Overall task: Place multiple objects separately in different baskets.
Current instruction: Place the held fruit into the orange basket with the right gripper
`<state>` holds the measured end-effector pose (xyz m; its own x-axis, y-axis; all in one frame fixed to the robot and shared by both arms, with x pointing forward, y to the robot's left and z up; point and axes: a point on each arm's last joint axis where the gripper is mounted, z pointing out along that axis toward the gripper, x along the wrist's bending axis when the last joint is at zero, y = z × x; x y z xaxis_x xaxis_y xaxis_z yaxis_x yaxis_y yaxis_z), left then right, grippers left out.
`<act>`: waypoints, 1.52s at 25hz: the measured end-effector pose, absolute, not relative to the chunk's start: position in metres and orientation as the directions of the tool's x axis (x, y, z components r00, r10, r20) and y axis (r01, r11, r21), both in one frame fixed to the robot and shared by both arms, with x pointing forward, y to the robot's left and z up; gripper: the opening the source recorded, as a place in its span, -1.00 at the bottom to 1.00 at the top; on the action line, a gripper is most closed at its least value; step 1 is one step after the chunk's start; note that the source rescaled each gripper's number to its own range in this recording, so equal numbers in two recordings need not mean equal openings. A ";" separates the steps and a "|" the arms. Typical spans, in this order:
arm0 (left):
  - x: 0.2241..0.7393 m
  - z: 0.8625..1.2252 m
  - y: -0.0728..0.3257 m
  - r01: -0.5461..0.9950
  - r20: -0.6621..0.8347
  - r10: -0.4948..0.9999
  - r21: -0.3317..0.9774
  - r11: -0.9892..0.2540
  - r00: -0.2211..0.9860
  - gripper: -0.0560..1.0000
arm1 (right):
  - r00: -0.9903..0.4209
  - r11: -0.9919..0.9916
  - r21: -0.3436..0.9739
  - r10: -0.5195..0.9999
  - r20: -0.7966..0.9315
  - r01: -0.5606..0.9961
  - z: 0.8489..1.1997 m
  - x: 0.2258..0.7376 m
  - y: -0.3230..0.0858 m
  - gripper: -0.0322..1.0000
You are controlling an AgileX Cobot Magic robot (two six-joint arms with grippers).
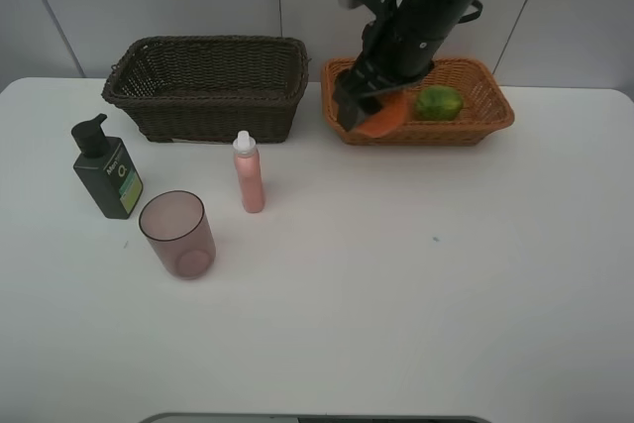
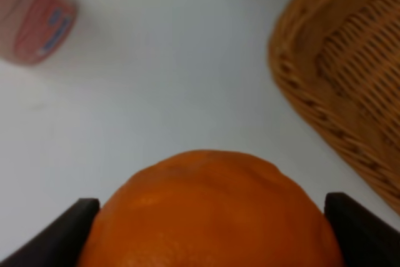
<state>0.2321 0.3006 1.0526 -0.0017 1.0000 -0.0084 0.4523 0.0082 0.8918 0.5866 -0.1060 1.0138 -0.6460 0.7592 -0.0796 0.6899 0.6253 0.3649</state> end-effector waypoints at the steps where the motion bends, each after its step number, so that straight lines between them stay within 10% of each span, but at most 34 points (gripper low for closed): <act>1: 0.232 1.053 0.301 0.452 -0.008 1.000 0.892 0.008 -0.002 0.96 | -0.600 0.577 0.378 0.797 -0.067 0.724 1.016 0.592 -0.113 -0.33; 14: 0.232 1.053 0.301 0.452 -0.008 1.000 0.892 0.008 -0.002 0.96 | -0.253 0.204 0.578 0.968 0.004 0.790 1.019 0.643 -0.178 -0.33; 38: 0.232 1.053 0.301 0.452 -0.008 1.000 0.892 0.008 -0.002 0.96 | -0.250 0.168 0.617 0.967 0.048 0.769 0.937 0.682 -0.142 -0.33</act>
<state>0.2321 0.3006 1.0526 -0.0017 1.0000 -0.0084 0.4523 0.0082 0.8918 0.6818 -0.1424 0.9371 -0.2496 0.9672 0.0476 0.7686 0.1680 0.6172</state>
